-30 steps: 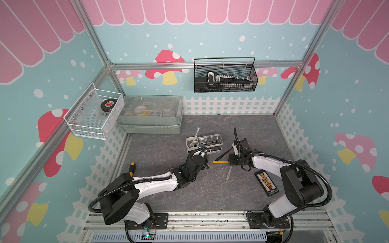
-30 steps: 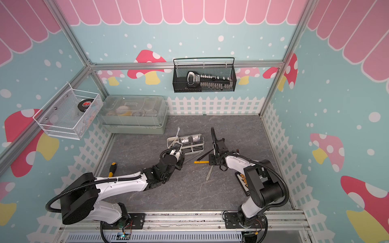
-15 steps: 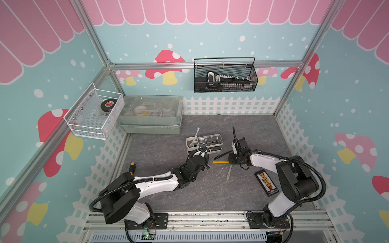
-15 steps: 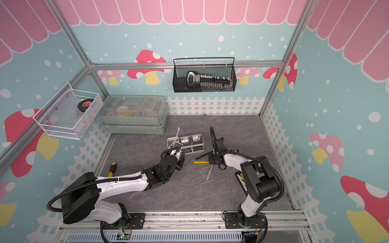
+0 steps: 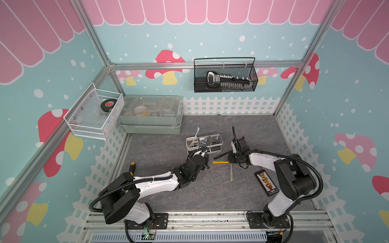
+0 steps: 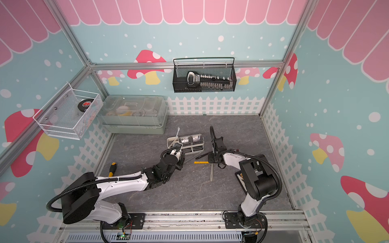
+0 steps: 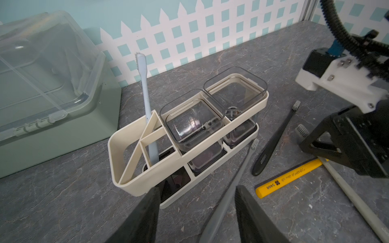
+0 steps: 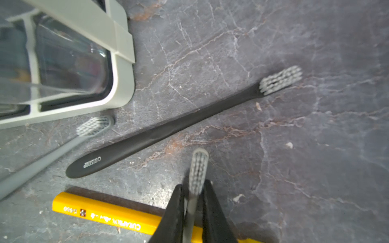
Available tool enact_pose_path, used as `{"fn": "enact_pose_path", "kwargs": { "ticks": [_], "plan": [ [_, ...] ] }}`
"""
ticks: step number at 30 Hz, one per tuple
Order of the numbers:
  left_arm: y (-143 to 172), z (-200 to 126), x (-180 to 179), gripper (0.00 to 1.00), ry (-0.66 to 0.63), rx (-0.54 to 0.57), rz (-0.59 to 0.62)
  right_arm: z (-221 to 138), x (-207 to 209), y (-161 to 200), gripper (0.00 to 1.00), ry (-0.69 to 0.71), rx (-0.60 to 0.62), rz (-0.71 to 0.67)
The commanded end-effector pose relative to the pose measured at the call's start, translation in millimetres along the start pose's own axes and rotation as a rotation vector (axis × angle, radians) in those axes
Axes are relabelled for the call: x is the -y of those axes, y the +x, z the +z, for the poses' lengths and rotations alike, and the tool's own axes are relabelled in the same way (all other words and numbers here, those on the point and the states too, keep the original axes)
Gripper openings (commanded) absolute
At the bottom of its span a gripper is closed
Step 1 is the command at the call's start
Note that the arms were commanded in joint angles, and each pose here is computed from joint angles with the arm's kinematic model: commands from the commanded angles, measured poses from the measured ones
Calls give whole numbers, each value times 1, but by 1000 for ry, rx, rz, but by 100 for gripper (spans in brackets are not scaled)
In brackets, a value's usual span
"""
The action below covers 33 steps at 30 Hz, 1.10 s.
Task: Place the toothbrush into the toothbrush holder
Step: Pick up the toothbrush from the center of the board.
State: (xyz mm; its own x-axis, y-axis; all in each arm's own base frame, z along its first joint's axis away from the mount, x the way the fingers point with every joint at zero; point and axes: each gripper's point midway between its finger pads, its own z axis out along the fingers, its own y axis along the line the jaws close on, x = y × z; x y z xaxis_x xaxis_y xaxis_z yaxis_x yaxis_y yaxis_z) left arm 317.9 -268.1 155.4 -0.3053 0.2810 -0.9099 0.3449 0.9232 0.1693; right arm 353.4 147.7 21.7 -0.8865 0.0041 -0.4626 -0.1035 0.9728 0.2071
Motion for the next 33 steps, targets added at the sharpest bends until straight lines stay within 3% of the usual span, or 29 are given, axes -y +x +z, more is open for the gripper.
{"fn": "enact_pose_path", "kwargs": {
  "ticks": [1, 12, 22, 25, 33],
  "plan": [
    [-4, 3, 3, 57, -4, -3, 6, 8, -4, 16, 0, -41, -58, -9],
    [-7, 1, 1, 57, -13, 0, 7, 0, -5, 15, 0, -45, -38, 0],
    [-3, 6, -1, 58, -50, -49, 38, -40, -17, 12, 0, -145, 97, -34],
    [-4, 5, 10, 58, 16, -48, 29, -56, -21, 8, 0, -167, 136, -49],
    [-3, -5, 66, 58, 348, -53, 50, -101, -31, -9, 0, -219, 269, -71]
  ]
}}
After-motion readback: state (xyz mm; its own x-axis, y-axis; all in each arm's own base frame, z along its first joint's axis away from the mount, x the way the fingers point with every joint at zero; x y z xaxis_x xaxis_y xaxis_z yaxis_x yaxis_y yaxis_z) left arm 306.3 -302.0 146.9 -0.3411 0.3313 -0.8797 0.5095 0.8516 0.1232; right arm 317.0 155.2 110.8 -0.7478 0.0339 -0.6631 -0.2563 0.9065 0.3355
